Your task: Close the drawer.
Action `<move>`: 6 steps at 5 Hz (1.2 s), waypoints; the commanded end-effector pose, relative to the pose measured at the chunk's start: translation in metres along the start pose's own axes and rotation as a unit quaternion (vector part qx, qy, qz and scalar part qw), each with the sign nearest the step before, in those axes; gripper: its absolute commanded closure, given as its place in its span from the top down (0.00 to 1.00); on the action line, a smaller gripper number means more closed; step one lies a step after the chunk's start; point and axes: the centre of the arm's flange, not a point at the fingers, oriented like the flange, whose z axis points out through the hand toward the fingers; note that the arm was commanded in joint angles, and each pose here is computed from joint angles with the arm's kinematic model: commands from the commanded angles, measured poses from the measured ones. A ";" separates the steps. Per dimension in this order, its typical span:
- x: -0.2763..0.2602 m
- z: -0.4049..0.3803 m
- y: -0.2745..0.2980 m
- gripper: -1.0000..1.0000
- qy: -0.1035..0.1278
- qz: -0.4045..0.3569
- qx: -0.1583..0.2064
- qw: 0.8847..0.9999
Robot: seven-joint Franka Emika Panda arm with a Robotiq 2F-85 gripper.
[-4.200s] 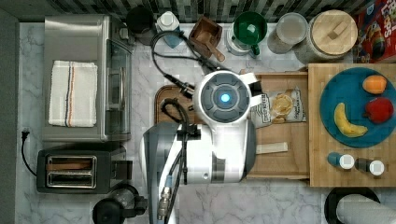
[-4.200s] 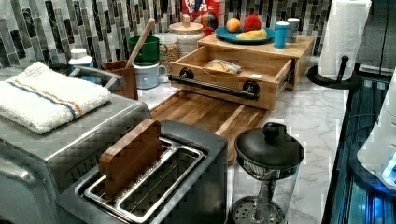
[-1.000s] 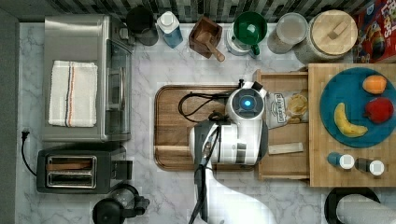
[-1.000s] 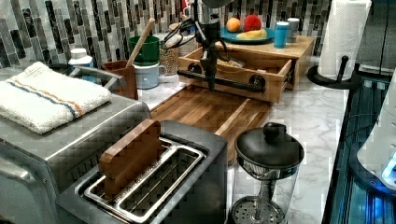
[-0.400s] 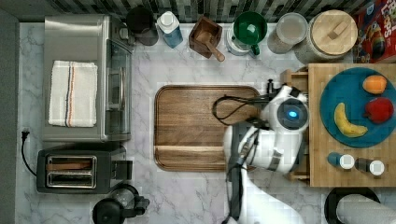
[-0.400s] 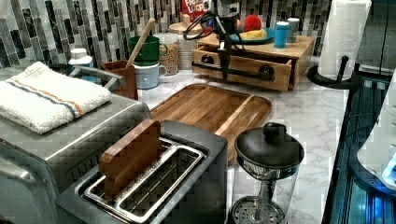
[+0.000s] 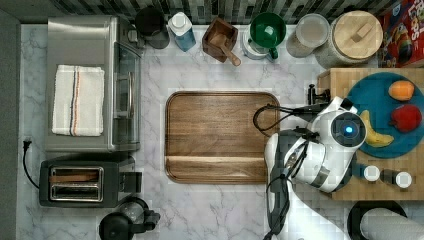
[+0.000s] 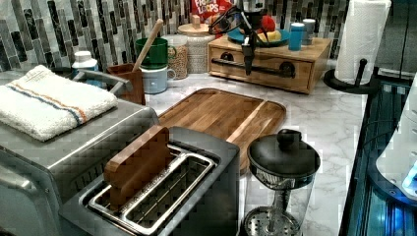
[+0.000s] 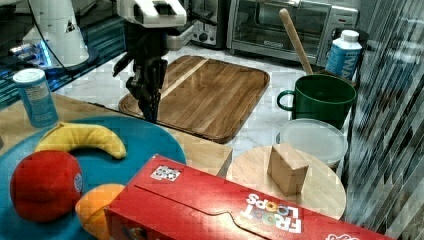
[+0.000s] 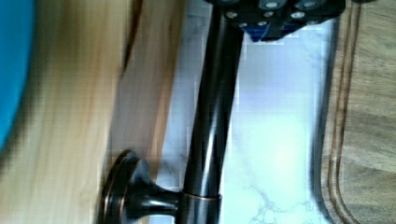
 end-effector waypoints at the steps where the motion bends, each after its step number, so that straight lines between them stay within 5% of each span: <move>1: -0.018 -0.038 0.115 0.00 0.047 0.054 -0.050 0.996; 6: -0.018 -0.038 0.115 0.00 0.047 0.055 -0.050 0.996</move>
